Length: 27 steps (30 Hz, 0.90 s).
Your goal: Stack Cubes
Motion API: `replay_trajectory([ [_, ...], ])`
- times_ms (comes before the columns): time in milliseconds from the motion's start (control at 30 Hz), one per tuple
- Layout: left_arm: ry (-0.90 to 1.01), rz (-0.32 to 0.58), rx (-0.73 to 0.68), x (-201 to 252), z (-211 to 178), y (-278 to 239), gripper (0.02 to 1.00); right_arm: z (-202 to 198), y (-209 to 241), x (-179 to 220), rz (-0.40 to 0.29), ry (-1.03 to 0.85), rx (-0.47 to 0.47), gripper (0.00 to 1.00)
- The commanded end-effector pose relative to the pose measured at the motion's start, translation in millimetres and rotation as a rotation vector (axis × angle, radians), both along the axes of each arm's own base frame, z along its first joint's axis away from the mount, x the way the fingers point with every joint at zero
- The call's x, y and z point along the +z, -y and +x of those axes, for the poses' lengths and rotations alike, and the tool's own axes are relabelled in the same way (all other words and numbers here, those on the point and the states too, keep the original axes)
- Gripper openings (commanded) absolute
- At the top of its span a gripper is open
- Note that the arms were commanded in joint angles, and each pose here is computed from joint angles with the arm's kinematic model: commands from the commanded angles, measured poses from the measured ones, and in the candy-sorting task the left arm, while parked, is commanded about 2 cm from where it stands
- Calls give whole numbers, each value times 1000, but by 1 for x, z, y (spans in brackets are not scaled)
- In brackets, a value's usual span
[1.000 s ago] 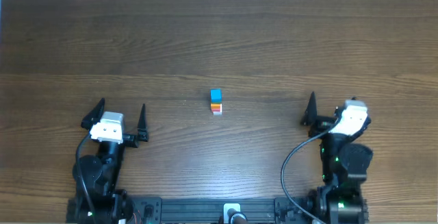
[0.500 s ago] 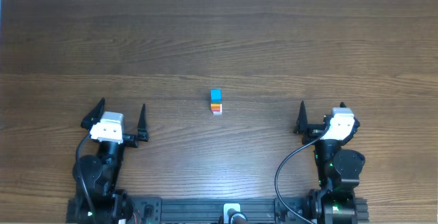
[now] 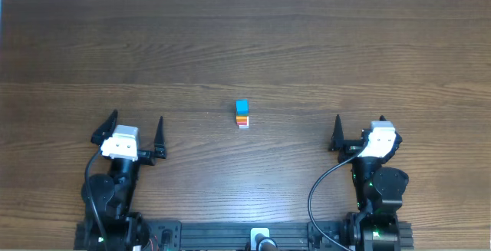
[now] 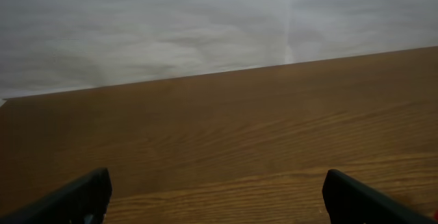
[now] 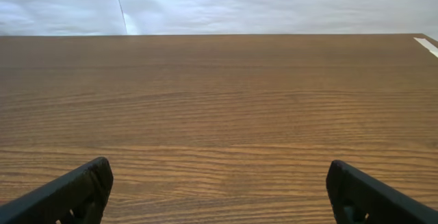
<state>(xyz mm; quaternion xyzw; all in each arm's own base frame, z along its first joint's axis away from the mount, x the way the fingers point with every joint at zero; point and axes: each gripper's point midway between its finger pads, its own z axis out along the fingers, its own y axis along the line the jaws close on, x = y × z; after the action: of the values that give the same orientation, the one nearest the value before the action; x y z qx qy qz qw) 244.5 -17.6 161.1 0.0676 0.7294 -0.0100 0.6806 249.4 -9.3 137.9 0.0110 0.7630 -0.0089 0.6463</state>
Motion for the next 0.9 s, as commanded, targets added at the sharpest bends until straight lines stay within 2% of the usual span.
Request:
replay_trajectory([
  [33, 3, 11, 0, -1, 0, -1, 998, -1, -1, 5, -5, 30, 7, 991],
  [900, 3, 11, 0, -1, 0, -1, 998, -1, -1, 7, -6, 40, 7, 991],
])
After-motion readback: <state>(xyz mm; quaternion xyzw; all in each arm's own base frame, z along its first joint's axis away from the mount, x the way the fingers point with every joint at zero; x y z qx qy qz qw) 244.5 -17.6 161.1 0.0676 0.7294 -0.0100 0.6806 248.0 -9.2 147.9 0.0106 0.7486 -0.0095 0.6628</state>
